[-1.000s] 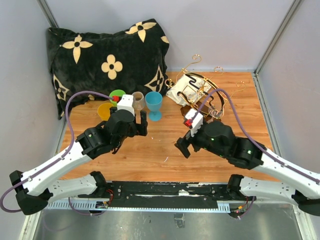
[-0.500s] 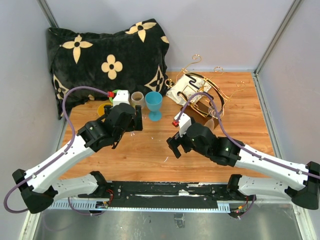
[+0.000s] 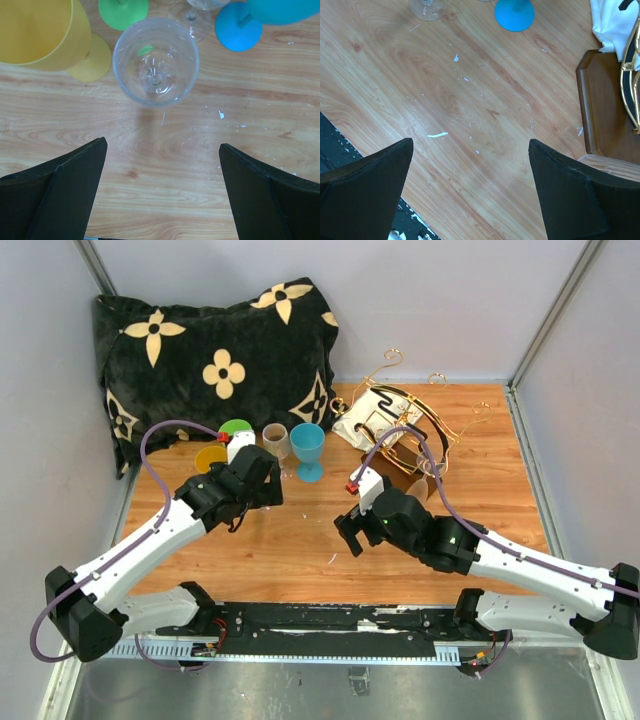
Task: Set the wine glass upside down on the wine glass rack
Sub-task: Move the wine rack to the center of the board.
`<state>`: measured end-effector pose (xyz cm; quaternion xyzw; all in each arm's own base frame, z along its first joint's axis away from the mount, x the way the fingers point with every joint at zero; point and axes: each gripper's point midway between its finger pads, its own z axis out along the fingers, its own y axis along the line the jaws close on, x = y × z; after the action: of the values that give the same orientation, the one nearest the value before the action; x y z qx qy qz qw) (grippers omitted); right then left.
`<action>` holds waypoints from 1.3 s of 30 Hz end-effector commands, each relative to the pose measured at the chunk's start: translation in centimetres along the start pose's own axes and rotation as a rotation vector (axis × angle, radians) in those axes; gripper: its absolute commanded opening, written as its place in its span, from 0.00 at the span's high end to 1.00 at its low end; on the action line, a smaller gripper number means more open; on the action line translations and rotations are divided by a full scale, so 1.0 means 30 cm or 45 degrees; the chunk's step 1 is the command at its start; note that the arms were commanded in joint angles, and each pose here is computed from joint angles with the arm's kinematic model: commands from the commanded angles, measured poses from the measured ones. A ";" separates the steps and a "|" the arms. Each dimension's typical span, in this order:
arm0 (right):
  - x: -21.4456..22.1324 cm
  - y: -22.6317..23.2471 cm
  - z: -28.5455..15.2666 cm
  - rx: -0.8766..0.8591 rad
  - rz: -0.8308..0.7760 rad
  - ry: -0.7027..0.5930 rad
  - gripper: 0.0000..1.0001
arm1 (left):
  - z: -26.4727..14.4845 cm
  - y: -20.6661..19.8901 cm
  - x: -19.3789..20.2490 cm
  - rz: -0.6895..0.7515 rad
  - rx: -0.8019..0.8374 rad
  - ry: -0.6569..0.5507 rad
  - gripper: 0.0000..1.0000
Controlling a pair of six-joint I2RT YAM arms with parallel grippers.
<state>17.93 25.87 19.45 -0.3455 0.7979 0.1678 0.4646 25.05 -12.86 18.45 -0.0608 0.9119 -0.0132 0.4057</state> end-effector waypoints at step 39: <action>-0.367 -0.626 -0.084 0.889 0.878 -0.190 0.30 | -0.125 0.031 -0.091 -0.014 0.189 -0.199 0.00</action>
<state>32.46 17.29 30.99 0.0512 0.8550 0.0839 0.5093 23.99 -11.77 22.44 -0.0389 0.8805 -0.0687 0.4674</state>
